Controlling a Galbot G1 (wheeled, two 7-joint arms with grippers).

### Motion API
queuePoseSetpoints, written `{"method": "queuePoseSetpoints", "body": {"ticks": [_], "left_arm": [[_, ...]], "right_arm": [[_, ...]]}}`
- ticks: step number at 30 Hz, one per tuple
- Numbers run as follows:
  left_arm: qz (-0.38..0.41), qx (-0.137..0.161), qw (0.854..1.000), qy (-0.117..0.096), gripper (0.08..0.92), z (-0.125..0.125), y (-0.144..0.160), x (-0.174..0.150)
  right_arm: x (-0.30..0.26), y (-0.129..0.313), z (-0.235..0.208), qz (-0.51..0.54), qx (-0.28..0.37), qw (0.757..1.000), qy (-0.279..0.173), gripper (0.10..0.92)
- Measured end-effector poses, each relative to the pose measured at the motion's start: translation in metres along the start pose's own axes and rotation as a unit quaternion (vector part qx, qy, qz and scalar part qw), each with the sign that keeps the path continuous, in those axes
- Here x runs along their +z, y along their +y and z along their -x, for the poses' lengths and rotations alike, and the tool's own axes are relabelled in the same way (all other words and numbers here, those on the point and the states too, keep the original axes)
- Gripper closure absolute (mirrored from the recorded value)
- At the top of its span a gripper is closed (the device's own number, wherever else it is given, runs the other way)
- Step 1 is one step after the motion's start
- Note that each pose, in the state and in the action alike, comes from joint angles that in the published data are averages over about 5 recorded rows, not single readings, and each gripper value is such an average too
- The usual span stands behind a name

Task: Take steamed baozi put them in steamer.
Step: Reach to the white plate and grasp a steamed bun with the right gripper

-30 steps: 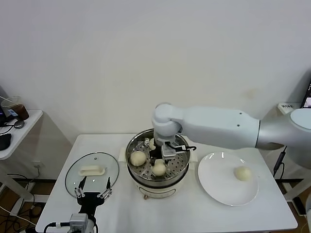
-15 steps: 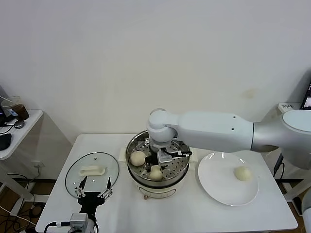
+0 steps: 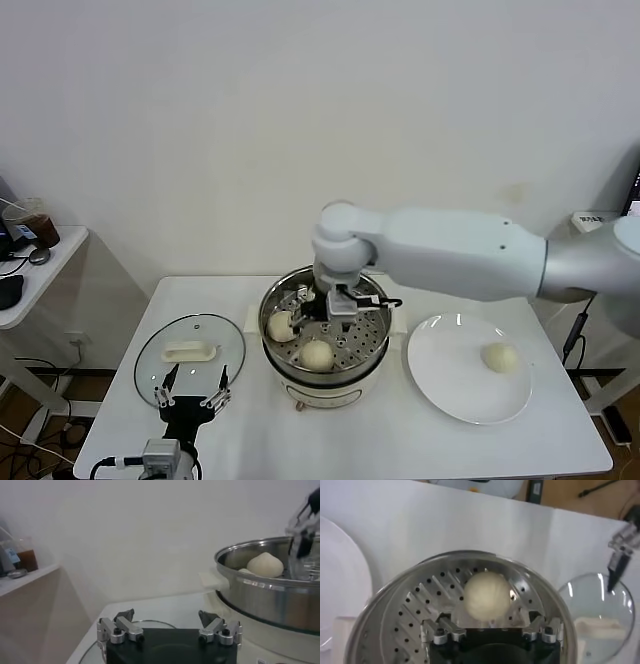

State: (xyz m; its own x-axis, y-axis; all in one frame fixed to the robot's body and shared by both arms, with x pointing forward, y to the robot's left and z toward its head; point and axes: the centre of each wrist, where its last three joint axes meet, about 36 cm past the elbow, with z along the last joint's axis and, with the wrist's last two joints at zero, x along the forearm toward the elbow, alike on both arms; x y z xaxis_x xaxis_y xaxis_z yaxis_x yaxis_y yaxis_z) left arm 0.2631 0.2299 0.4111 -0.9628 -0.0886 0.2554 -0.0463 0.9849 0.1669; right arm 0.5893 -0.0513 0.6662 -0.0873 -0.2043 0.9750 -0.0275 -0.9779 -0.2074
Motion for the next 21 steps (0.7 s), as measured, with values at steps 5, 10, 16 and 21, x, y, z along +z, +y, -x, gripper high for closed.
{"method": "queuePoseSetpoints", "body": {"ticks": [5, 10, 16, 21], "left_arm": [[-0.001, 0.002, 1.000, 0.004, 0.177, -0.002, 0.002, 0.001], [-0.005, 0.005, 1.000, 0.008, 0.177, -0.003, 0.003, 0.003], [-0.009, 0.006, 1.000, 0.015, 0.177, -0.005, 0.005, 0.006], [-0.013, 0.011, 1.000, 0.021, 0.177, -0.008, 0.003, 0.008]], "right_arm": [[0.018, 0.042, -0.038, 0.147, 0.036, 0.988, 0.016, 0.200], [0.039, 0.109, -0.071, 0.324, 0.061, 0.943, 0.039, 0.200], [0.050, 0.210, -0.078, 0.487, 0.051, 0.870, 0.058, 0.200], [0.042, 0.283, -0.056, 0.569, 0.025, 0.819, 0.065, 0.200]]}}
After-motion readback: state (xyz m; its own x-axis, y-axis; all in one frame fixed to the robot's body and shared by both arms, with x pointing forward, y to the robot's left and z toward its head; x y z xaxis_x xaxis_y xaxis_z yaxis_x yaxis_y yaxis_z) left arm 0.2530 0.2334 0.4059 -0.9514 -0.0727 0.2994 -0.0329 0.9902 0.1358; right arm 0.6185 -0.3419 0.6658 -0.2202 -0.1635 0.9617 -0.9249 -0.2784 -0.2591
